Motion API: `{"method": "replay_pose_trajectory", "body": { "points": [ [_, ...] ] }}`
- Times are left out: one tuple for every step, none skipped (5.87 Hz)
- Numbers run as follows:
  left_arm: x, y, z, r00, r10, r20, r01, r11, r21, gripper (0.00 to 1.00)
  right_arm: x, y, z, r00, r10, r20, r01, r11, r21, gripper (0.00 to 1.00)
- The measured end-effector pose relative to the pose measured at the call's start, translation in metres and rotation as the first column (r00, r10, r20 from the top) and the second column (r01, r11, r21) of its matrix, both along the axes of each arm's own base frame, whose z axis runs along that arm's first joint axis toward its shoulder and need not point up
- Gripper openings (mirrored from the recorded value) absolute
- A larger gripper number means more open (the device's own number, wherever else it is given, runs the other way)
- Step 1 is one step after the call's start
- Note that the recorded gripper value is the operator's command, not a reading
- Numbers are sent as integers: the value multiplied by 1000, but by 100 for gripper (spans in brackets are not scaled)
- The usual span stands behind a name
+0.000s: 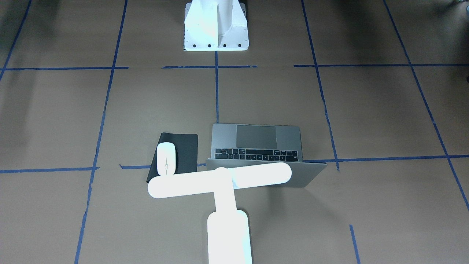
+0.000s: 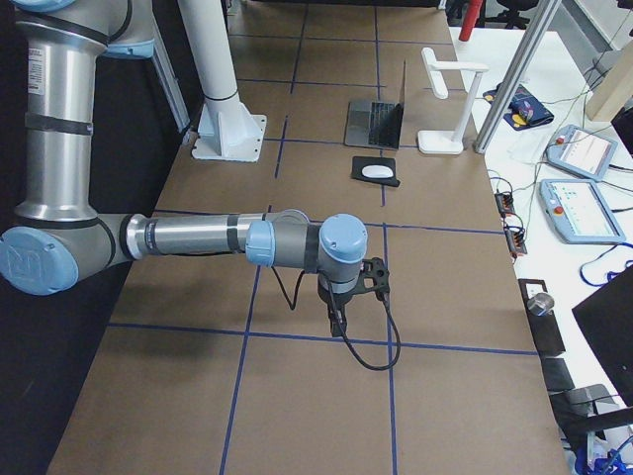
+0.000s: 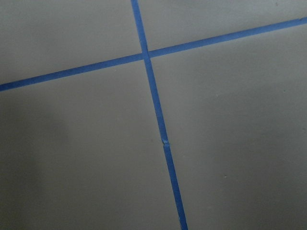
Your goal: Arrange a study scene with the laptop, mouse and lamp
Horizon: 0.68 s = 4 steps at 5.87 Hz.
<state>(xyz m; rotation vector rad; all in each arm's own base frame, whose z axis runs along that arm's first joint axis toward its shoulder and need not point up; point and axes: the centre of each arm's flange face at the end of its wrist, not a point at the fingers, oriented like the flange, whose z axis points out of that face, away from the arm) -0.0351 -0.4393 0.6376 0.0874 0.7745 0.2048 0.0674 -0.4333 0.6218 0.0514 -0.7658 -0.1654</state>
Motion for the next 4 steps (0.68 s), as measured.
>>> {"method": "replay_pose_trajectory", "body": {
  "points": [
    [0, 4, -2, 1000, 2, 2, -2, 1000, 4, 100, 0, 0, 0, 1000, 1, 0, -1, 1000, -1, 98],
    [0, 5, -5, 1000, 4, 1, -4, 1000, 11, 100, 0, 0, 0, 1000, 9, 0, -9, 1000, -8, 100],
    [0, 8, -7, 1000, 5, 0, -5, 1000, 15, 100, 0, 0, -1, 1000, 18, 0, -18, 1000, -15, 100],
    [-1, 10, -8, 1000, 5, 0, -5, 1000, 16, 100, 0, 0, -2, 1000, 21, 2, -21, 1000, -17, 100]
  ]
}}
